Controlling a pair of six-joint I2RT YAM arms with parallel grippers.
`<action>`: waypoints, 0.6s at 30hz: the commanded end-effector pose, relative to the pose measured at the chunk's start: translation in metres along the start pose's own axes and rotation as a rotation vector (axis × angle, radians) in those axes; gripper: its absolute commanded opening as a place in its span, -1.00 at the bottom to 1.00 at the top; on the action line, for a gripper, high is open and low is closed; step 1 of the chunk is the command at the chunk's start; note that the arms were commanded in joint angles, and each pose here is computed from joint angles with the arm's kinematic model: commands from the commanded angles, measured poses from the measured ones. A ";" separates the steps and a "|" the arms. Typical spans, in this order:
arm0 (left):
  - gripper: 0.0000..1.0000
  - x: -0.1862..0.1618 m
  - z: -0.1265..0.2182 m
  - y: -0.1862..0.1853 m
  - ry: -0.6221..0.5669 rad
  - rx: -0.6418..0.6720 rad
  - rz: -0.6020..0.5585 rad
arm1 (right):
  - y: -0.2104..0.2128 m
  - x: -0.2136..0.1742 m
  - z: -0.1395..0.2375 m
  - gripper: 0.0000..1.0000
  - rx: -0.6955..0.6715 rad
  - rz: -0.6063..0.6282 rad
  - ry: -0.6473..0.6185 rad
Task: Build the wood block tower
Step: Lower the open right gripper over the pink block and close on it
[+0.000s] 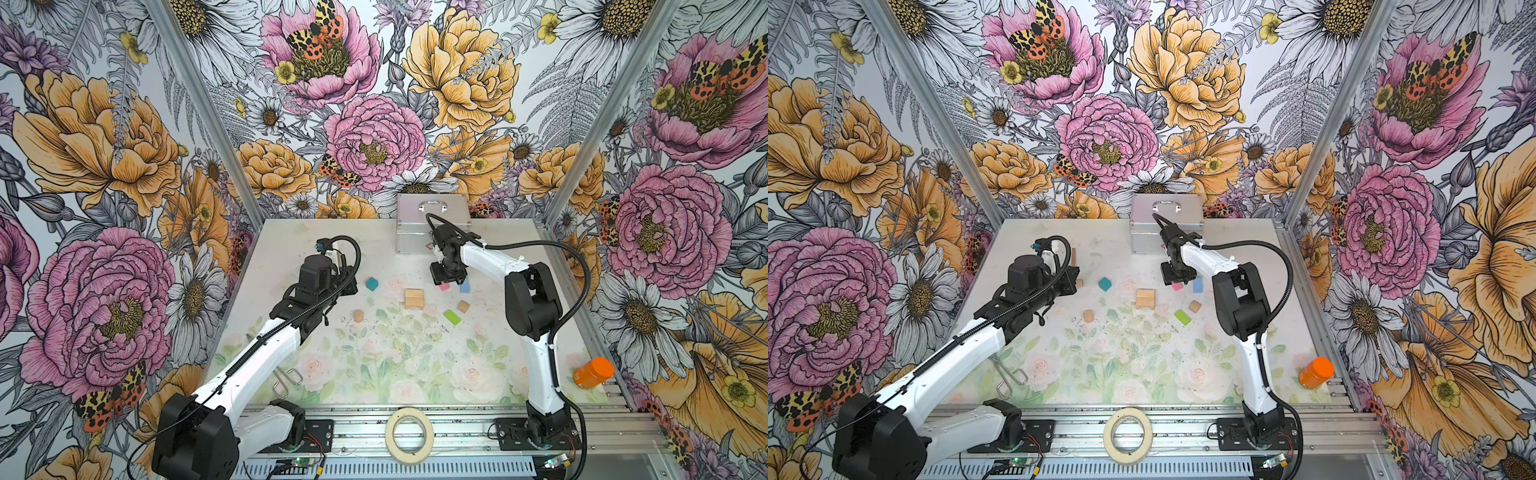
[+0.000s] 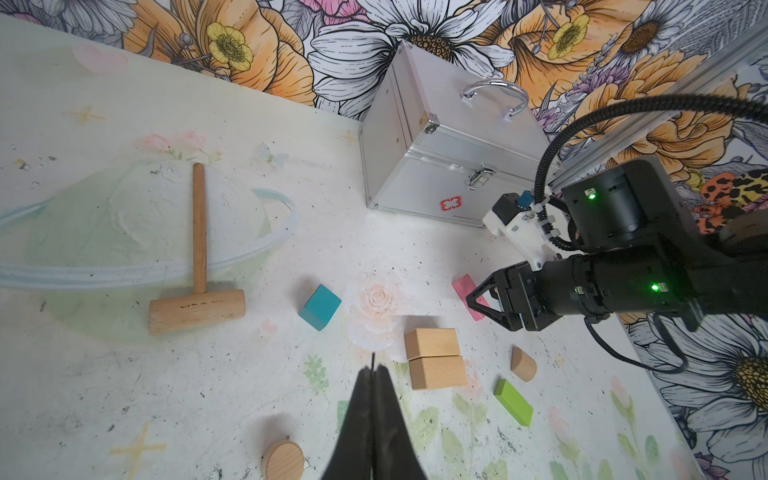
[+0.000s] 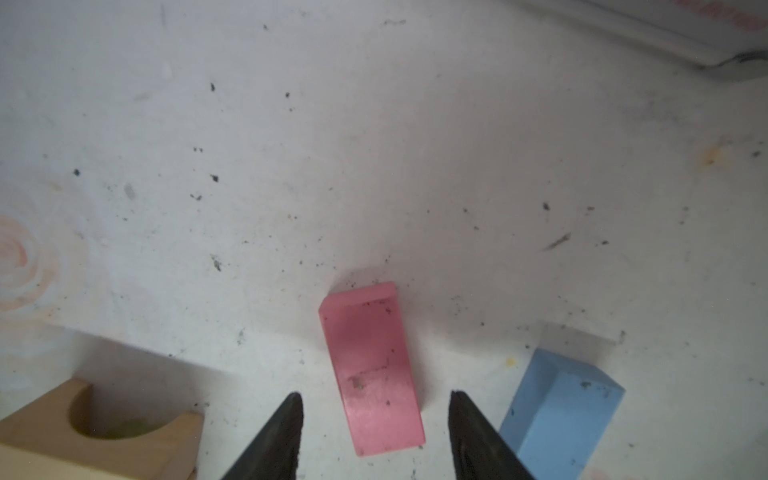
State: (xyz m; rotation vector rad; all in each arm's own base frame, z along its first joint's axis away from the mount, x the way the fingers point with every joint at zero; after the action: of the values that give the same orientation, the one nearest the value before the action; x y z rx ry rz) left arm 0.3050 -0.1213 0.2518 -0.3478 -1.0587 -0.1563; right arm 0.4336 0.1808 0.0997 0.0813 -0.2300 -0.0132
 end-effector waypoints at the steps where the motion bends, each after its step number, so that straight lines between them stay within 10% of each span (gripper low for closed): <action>1: -0.93 0.001 -0.002 0.001 -0.012 -0.024 0.007 | 0.001 0.007 -0.006 0.14 -0.015 -0.002 -0.017; 18: -0.93 0.003 0.001 0.001 -0.023 -0.029 0.013 | 0.003 0.005 -0.017 -0.34 -0.014 -0.021 -0.008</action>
State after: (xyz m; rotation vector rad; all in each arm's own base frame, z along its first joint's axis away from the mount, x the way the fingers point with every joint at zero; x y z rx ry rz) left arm 0.3054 -0.1214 0.2530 -0.3605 -1.0621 -0.1592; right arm 0.4353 0.1806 0.0835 0.0650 -0.2072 -0.0248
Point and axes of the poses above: each gripper's point midway between its finger pads, its own z axis back along the fingers, its own y axis along the line the jaws close on, x = y × z, the point moved 6 cm from there along z, back along the fingers, and after that the axes turned 15 degrees about -z, right-handed, at the moved point
